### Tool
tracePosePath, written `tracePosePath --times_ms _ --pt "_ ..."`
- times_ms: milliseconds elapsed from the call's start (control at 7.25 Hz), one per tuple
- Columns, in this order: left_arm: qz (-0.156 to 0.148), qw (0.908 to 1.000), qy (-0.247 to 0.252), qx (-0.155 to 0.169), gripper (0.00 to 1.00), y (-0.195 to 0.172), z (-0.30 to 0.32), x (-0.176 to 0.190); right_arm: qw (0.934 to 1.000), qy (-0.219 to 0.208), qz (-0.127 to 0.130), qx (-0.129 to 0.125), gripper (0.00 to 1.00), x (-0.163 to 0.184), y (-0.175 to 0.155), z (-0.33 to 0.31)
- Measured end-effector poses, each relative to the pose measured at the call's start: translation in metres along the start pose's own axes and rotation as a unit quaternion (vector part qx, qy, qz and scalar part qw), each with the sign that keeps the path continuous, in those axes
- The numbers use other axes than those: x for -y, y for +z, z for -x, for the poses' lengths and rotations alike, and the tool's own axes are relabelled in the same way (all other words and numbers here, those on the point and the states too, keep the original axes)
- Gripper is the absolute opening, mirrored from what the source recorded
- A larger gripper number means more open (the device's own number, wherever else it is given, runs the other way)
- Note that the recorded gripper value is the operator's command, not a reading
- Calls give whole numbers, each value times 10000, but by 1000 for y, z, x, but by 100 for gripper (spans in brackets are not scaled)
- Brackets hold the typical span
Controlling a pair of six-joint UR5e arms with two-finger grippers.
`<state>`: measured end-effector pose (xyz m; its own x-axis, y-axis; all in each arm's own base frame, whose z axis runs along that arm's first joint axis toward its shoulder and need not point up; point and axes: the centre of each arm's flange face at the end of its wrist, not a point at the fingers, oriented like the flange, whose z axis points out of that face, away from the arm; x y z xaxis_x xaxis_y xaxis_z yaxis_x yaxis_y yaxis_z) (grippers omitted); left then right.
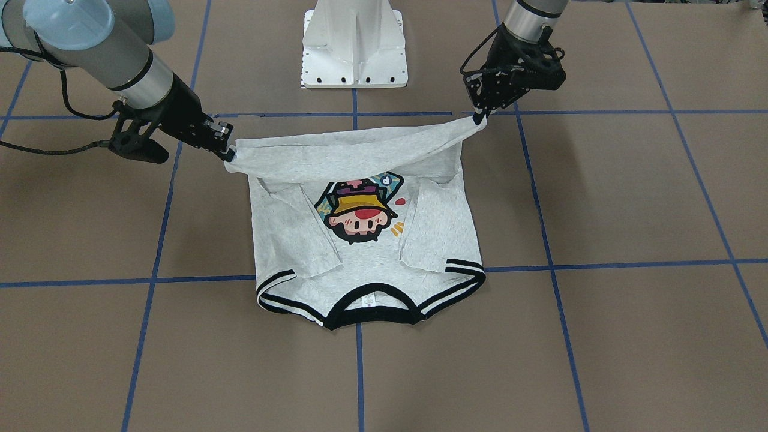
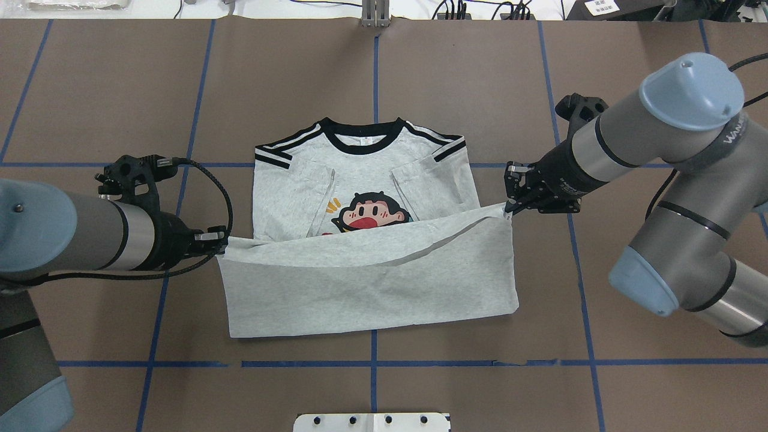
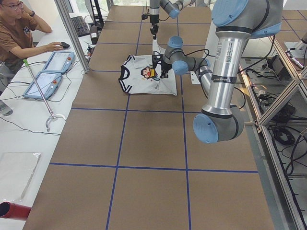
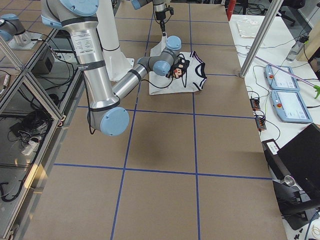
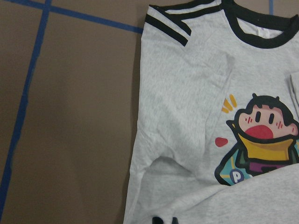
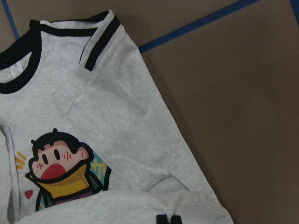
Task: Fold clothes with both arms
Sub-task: 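Carry the held hem with both grippers over the shirt toward the black collar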
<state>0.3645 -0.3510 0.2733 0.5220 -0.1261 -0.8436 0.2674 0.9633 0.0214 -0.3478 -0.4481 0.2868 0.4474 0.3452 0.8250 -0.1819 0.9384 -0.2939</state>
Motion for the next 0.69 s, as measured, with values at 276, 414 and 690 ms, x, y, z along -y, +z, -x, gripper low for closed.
tracePosePath --times_ms 276,414,690 --pt "-162 9997 42 157 0 22 8 28 9999 108 -106 -27 0 19 1 4" --pt "-247 9995 29 188 0 29 13 41 9998 158 -135 -55 0 26 2 2" --pt "-394 9989 61 259 0 39 27 64 9994 269 -191 -131 0 39 6 -5"
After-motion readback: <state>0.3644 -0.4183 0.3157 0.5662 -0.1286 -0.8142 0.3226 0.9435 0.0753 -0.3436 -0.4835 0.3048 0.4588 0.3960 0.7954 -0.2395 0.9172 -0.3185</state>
